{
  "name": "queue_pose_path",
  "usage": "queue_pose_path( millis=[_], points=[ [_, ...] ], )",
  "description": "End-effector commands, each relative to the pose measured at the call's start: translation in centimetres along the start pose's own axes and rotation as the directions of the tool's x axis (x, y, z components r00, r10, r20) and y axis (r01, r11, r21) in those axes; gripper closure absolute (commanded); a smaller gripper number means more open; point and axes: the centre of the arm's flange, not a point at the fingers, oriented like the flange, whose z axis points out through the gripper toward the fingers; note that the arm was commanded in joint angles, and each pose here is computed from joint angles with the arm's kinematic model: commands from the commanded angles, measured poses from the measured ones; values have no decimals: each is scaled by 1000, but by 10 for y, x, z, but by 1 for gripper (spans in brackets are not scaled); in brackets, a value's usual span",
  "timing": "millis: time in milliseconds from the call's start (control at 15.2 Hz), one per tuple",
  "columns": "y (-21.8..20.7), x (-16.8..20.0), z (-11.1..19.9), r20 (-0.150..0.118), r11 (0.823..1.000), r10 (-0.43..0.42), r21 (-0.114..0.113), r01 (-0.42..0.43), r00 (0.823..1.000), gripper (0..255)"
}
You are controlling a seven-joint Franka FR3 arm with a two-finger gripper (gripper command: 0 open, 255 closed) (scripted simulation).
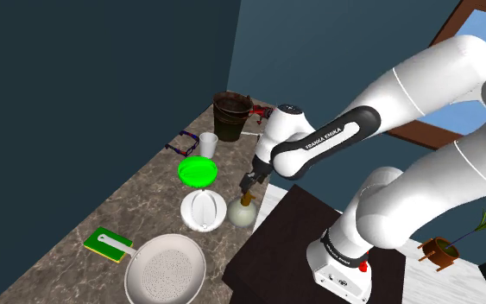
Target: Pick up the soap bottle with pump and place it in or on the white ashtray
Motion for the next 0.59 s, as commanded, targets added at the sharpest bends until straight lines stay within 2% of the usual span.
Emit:
queue_pose_path(
  millis=[0, 132, 528],
  points=[
    [3, 1, 25, -9, 1000, -2, -3, 2, 1000, 0],
    [3, 2, 46, -12, 1000, -4, -6, 4, 1000, 0],
    [3, 2, 77, -12, 1000, -4, -6, 4, 1000, 0]
  ],
)
